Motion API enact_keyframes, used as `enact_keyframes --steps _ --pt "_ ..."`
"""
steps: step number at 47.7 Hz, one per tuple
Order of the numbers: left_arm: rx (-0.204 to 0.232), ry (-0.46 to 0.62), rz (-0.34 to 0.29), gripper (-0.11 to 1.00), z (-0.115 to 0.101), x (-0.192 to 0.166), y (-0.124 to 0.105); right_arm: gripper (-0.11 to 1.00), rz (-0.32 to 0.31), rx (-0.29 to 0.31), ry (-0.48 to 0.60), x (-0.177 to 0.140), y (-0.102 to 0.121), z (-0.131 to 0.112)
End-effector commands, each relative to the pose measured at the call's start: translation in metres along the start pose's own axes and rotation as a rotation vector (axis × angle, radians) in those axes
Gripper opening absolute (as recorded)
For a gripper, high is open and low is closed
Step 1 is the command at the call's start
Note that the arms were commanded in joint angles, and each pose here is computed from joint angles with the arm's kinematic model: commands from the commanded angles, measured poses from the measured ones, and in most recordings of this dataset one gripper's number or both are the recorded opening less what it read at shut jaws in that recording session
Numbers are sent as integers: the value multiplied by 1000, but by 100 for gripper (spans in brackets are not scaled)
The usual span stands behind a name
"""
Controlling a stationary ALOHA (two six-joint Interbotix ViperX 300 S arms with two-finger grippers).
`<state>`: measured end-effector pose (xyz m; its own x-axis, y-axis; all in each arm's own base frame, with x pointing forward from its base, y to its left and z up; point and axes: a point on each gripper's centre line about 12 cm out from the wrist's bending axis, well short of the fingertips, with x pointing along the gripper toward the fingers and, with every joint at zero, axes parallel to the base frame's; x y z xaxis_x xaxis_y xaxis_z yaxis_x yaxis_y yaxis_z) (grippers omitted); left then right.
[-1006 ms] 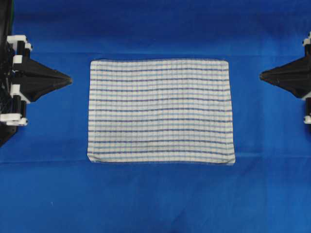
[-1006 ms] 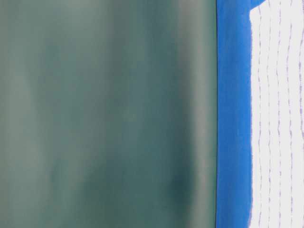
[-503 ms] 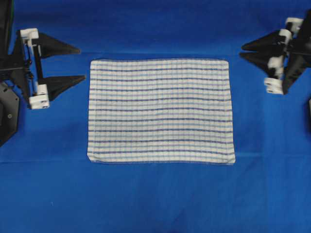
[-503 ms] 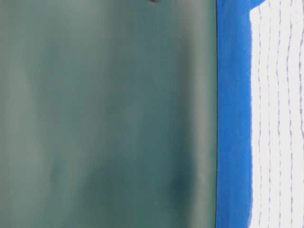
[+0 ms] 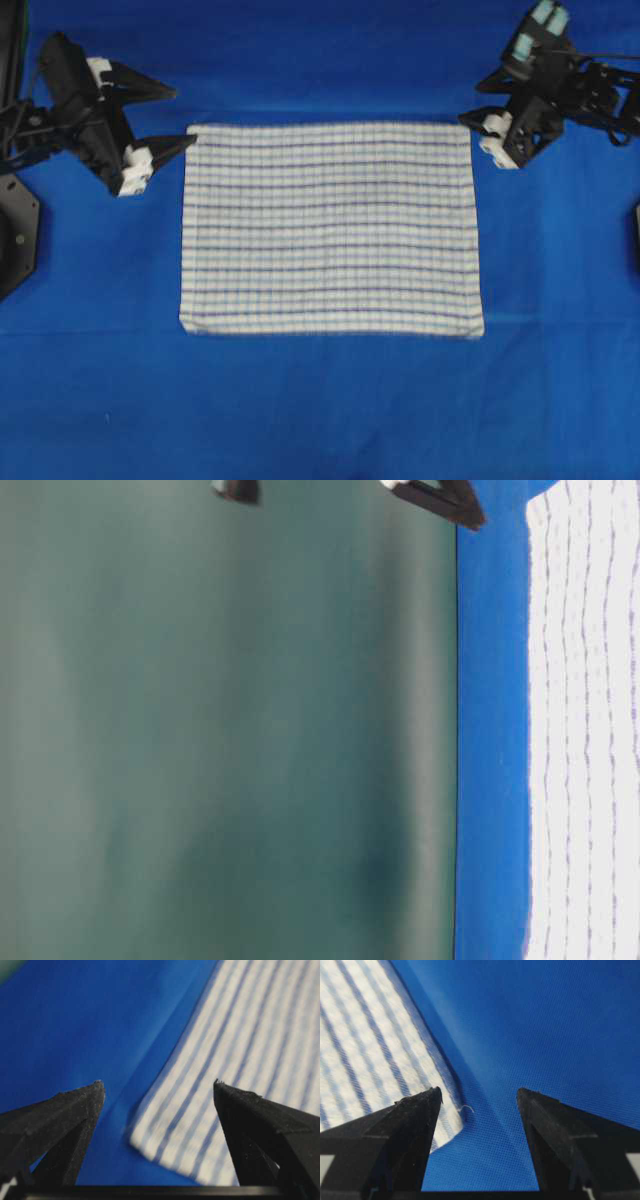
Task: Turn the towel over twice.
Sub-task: 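Pinch the towel's far left and far right corners with both grippers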
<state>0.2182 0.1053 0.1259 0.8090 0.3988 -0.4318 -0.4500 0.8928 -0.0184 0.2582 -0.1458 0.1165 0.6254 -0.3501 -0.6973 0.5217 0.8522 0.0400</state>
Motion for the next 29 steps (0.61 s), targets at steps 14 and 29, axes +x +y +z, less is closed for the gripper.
enact_keyframes --steps 14,29 --pt "-16 114 36 90 -31 34 10 66 -5 -3 41 22 -2 -5" --pt "-20 173 41 87 -42 43 11 65 -6 -1 63 24 -2 -12"
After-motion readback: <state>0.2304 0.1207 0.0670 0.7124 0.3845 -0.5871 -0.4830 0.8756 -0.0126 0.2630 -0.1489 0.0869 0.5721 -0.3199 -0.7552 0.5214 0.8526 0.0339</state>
